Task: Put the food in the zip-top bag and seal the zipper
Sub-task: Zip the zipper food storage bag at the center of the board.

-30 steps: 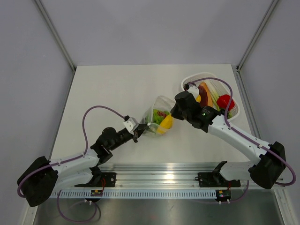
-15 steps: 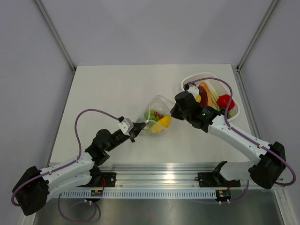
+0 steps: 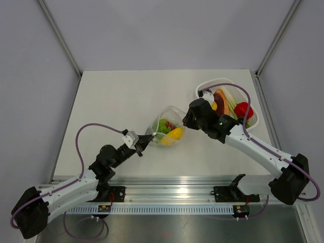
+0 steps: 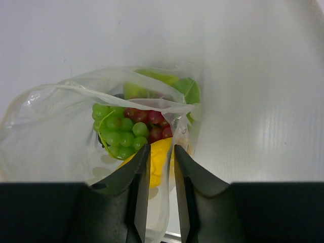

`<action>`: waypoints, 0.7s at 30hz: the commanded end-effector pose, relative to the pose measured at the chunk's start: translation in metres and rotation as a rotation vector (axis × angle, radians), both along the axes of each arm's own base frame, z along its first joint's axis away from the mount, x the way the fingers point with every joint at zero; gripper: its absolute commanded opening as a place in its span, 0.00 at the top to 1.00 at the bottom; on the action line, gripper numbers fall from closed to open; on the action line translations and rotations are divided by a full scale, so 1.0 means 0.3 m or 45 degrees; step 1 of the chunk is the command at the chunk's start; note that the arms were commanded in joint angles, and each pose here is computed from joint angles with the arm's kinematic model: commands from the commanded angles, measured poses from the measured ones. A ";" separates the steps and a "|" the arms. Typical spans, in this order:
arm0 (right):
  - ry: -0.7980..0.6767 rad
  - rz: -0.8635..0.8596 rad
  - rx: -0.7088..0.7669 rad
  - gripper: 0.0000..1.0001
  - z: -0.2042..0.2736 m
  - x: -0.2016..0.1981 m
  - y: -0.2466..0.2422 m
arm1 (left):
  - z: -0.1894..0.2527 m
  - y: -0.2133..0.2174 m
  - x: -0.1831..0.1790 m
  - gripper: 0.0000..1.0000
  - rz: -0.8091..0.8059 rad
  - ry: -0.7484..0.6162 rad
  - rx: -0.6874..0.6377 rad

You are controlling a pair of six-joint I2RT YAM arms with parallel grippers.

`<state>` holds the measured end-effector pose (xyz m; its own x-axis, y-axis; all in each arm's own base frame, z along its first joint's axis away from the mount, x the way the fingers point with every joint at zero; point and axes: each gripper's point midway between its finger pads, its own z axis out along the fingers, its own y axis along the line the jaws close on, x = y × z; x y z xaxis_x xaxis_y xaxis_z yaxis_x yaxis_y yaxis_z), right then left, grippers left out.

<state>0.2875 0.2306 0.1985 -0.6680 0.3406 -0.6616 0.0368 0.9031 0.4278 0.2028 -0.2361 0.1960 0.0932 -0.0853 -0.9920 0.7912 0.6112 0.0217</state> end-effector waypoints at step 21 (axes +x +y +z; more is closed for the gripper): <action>-0.814 1.389 -0.752 0.42 0.337 -0.076 0.336 | 0.251 0.034 0.146 1.00 0.162 -0.153 -0.063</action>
<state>0.2700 0.3161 0.2912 -0.2525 -0.4776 -0.8415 -0.7613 0.6349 -0.1319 0.2411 -0.2286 0.2226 0.1021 -0.0253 -0.9945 0.7185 0.6932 0.0562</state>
